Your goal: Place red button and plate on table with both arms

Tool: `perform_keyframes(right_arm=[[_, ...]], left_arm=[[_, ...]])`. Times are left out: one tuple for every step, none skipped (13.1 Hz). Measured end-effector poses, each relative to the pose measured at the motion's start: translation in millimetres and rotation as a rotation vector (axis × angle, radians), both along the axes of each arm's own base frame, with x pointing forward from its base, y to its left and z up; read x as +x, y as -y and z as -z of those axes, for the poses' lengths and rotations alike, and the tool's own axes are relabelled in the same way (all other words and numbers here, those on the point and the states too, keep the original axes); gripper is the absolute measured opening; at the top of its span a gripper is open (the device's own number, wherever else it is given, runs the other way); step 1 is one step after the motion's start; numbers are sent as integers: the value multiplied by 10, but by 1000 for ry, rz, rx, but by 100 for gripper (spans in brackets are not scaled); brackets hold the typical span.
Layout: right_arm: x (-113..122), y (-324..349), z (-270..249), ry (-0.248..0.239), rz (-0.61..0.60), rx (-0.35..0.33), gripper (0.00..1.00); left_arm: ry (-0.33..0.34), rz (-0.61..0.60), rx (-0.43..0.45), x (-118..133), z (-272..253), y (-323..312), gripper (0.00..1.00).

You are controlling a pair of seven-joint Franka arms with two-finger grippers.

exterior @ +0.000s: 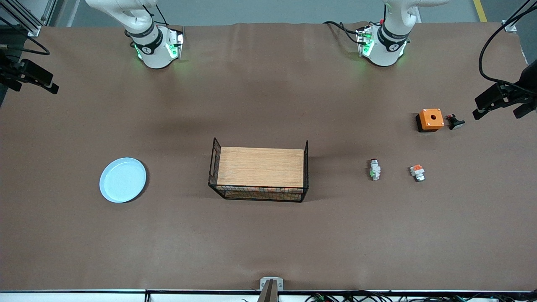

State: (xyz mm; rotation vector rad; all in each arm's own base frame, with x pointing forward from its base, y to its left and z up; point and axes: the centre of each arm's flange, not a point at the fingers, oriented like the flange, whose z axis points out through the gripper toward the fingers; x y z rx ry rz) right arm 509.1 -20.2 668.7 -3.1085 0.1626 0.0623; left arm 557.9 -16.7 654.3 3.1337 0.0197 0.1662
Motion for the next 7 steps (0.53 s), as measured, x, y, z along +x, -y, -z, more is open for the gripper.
perform_keyframes(right_arm=[[5, -24, 7, 5, -6, 0, 100], [20, -73, 16, 13, -18, 0, 100], [33, -123, 23, 21, -42, 0, 100], [40, -141, 23, 26, -70, 1, 100], [41, -123, 21, 29, -87, 1, 100], [41, -85, 22, 29, -94, 2, 100], [41, -55, 22, 29, -95, 3, 100]], left_arm=[[0, 0, 0, 0, 0, 0, 100], [0, 0, 0, 0, 0, 0, 100], [0, 0, 0, 0, 0, 0, 100], [0, 0, 0, 0, 0, 0, 100], [0, 0, 0, 0, 0, 0, 100], [0, 0, 0, 0, 0, 0, 100], [0, 0, 0, 0, 0, 0, 100]])
